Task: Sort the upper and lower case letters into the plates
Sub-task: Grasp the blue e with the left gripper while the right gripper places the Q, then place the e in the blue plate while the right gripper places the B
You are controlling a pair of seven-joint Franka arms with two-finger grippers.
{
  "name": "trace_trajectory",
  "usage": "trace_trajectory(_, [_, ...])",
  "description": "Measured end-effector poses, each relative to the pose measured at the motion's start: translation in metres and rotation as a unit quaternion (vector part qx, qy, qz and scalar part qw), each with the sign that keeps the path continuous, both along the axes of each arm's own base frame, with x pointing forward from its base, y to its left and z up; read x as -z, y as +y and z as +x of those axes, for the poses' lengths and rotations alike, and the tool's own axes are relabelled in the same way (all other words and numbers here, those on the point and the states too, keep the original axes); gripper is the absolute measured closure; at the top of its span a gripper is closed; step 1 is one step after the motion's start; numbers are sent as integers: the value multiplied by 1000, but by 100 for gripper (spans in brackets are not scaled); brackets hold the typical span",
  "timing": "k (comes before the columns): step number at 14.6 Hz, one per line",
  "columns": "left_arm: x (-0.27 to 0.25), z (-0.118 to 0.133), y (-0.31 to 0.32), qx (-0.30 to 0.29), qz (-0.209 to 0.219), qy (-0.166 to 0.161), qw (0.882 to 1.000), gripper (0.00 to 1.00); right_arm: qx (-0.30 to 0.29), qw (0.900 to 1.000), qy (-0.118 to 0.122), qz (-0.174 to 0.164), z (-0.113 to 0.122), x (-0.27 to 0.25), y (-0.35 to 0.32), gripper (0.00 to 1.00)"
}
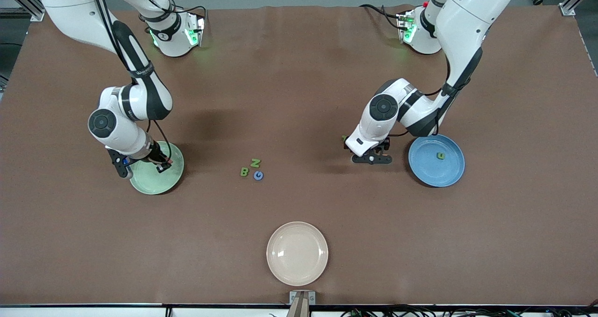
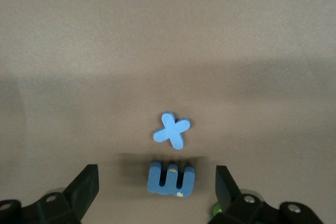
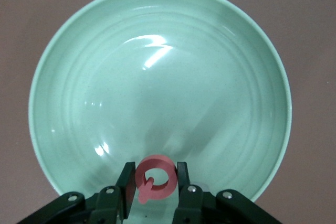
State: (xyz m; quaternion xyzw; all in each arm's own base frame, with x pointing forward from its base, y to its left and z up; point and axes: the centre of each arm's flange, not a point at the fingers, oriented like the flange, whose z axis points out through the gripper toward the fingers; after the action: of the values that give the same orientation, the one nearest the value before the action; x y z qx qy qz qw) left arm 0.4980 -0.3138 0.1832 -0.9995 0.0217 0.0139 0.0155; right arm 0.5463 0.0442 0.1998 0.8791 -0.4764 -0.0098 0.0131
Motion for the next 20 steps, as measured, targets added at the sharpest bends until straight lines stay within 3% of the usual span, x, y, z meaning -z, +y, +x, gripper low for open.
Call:
trace_trajectory(2, [2,-1,-1,1,0,1,1000,9,0,1000,1,0,0,3,0,54])
trace_trajectory(4, [2,-1,-1,1,0,2,1000,22,-2,1000,1,0,1,2,1,35])
trace_trajectory(5, [3,-2,-3,3,0,2,1000,22,-3,1000,5,0,3,-1,2,26])
trace_trajectory(8, [6,-8,-9,9,1,6,1000,31,7,999,35,1,20,-28,21,0])
trace_trajectory(10, [10,-10,-10,11,2,9,1000,43,21,1000,20,2,34,-52,56,0])
trace_trajectory(11, [10,-10,-10,11,2,9,1000,44,25,1000,12,7,37,-60,78,0])
trace_trajectory(13, [8,-10,-13,12,0,8,1000,58,38,999,6,30,37,-69,120,0])
trace_trajectory(15, [8,-10,-13,12,0,8,1000,59,65,997,8,46,37,-68,146,0])
trace_trajectory(20, [4,-5,-9,8,1,4,1000,59,181,983,23,32,46,-26,202,0])
